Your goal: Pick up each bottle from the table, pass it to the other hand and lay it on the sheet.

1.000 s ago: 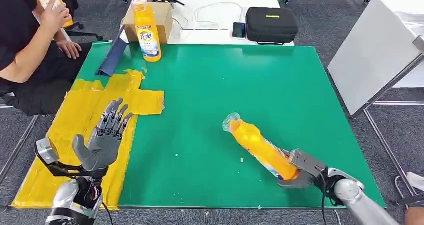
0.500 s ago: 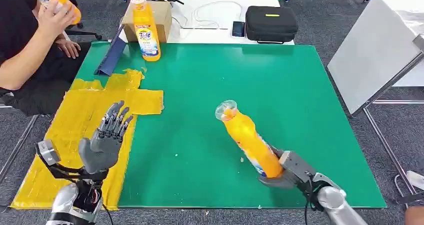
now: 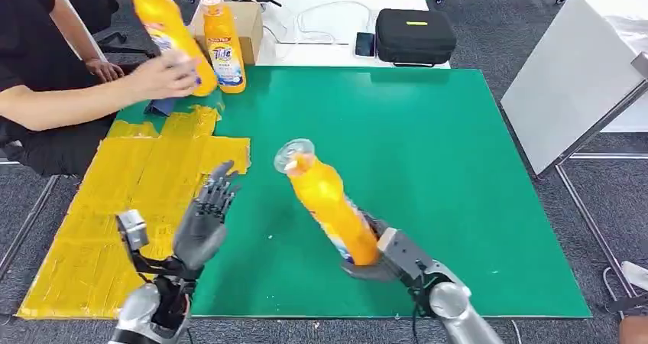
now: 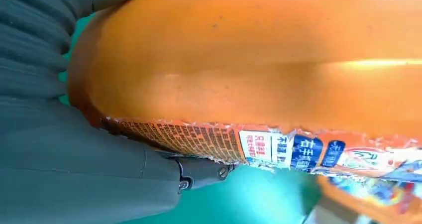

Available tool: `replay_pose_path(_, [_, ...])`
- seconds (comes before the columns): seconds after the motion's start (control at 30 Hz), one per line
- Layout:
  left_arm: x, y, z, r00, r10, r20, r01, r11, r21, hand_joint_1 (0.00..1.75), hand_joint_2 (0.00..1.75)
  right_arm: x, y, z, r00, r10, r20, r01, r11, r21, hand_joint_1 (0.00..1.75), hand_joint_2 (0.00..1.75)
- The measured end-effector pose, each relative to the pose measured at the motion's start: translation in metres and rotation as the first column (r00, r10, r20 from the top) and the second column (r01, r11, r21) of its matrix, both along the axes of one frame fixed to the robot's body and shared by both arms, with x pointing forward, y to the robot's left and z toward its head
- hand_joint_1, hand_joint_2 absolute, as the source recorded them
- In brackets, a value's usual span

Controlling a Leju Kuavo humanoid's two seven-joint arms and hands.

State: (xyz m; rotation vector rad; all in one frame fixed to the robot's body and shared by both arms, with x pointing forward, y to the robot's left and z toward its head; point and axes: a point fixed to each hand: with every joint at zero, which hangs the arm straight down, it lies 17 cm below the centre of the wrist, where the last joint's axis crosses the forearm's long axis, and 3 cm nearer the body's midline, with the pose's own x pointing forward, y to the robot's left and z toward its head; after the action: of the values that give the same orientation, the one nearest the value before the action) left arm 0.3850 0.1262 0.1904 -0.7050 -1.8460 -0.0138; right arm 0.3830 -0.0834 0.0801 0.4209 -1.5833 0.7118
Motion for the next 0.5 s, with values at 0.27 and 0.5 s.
replay_pose_path(0.27, [-0.004, -0.013, 0.003, 1.000, -0.019, -0.001, 0.019, 1.000, -0.010, 0.00, 1.75, -0.009, 0.051, 0.021, 0.997, 0.072, 0.031, -0.073, 0.997, 0.031, 1.75, 1.75])
replay_pose_path(0.5, [-0.012, -0.019, 0.005, 0.999, -0.053, 0.001, 0.053, 0.998, -0.026, 0.00, 1.75, -0.023, 0.079, 0.026, 0.990, 0.135, 0.048, -0.136, 0.990, 0.022, 1.75, 1.75])
